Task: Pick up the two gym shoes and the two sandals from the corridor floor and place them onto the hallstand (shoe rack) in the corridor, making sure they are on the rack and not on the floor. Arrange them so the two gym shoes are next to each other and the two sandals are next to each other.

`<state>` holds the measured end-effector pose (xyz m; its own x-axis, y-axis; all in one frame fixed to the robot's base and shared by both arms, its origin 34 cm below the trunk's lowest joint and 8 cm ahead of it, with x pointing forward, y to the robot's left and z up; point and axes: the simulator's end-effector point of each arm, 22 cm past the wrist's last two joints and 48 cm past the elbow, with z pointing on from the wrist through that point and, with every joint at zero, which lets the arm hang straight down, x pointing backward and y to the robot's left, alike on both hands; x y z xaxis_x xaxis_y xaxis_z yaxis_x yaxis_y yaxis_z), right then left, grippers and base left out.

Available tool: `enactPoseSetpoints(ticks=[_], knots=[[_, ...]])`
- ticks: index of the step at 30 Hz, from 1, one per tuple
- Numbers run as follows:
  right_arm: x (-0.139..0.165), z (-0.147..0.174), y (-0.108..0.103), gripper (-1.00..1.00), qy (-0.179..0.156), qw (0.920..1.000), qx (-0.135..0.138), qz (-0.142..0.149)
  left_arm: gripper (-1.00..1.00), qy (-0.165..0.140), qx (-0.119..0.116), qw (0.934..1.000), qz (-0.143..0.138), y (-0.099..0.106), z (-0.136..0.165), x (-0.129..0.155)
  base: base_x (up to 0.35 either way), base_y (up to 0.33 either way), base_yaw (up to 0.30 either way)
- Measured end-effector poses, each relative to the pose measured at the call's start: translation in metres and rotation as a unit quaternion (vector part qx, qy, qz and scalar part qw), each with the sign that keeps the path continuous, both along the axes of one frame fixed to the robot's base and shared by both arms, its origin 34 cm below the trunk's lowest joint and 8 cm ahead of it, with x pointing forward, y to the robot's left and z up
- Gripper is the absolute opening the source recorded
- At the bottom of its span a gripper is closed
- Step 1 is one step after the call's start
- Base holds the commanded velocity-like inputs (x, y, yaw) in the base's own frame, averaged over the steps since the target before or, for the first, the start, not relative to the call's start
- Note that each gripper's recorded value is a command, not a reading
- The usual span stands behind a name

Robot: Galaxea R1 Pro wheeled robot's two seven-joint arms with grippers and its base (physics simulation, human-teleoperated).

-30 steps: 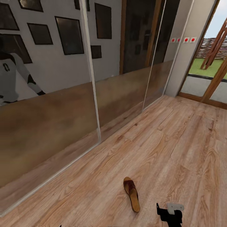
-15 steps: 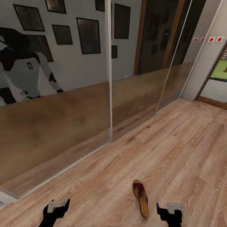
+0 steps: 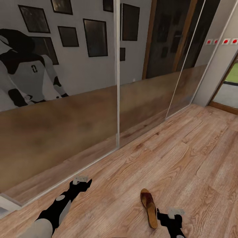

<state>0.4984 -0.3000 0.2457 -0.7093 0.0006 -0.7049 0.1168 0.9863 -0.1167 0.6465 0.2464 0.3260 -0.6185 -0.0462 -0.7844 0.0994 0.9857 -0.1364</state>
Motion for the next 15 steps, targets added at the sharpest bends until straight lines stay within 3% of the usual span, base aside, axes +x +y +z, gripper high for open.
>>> enactPoseSetpoints(ticks=[2, 3, 9, 15], knots=[[0.006, 0.000, 0.006, 1.00, 0.009, 0.9999, 0.004, -0.001, 1.00, -0.001, -0.006, 0.9999, -0.010, -0.006, 0.004, 0.005, 0.000, 0.000, 0.001], [0.026, 0.007, 0.010, 1.00, 0.025, 0.9996, 0.004, -0.007, 1.00, -0.002, -0.030, 0.9986, -0.044, -0.025, 0.010, 0.008, 0.000, 0.000, 0.000], [0.061, 0.027, 0.003, 1.00, 0.029, 0.9995, 0.000, -0.015, 1.00, -0.005, -0.058, 0.9945, -0.088, -0.045, 0.016, 0.005, 0.000, 0.000, 0.000], [0.066, 0.027, 0.018, 1.00, 0.030, 0.9992, 0.026, 0.010, 1.00, -0.003, -0.050, 0.9925, -0.111, -0.053, 0.014, 0.000, 0.001, 0.000, 0.000]])
